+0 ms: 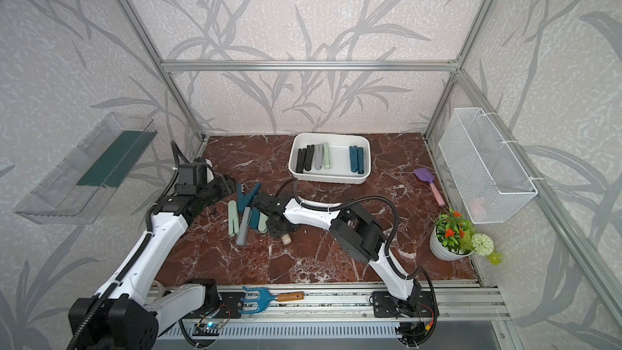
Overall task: Put the pruning pliers into the storage box
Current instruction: Pick up the pruning pliers from the center of the board, then place the pruning pliers in the storage box.
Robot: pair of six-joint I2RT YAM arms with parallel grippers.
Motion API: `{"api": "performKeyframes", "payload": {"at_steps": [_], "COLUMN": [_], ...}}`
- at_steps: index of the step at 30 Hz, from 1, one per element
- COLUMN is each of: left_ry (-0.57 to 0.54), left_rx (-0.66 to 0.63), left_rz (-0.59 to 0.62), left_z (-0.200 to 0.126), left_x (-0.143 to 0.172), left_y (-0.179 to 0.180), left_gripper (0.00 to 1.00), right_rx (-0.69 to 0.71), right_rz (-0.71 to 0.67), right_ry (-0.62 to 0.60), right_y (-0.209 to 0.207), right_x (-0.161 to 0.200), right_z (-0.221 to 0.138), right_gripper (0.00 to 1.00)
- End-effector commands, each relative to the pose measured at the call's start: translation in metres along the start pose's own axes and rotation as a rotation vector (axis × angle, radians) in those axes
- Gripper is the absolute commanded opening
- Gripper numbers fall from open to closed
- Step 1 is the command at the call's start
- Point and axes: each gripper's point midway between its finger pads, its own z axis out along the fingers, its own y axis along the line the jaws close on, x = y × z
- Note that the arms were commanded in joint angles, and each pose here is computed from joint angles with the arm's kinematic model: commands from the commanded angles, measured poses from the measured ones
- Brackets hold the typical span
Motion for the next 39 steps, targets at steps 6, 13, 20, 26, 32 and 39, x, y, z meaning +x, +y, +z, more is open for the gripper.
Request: {"api": "performKeyframes", "payload": {"at_steps": [6, 13, 20, 26, 32, 39], "left_ry": [0.005, 0.021, 0.037, 0.052, 0.049, 0.052], "left_rx": [0.027, 0.035, 0.048, 0.054, 0.049, 0.044], "left_rz": [-0.007, 0.008, 0.042, 0.063, 0.074, 0.084], "left_z": [0.008, 0.017, 0.022, 0.022, 0.021, 0.019], "left_x": [0.001, 0.005, 0.008, 0.015, 0.016, 0.017], "left_y": [-0.004, -0.011, -0.027, -0.033, -0.034, -0.034], "left_gripper": [0.63, 0.63, 0.63, 0.63, 0.63, 0.63], "right_rx": [0.032, 0.053, 0.116, 0.164, 0.212, 0.224], "right_rz": [0.071, 0.146, 0.257, 0.338, 0.353, 0.321], "right_ry": [-0.103, -0.246, -0.416, -0.468, -0.471, -0.448], "right_y": [-0.040, -0.088, -0.164, -0.241, -0.299, -0.332], "right_x": [-0.024, -0.061, -0.110, -0.149, -0.180, -0.209], "right_z": [-0.055, -0.115, -0.150, -0.151, -0.134, -0.097], "right_gripper": [0.22, 0.22, 0.22, 0.22, 0.22, 0.22]}}
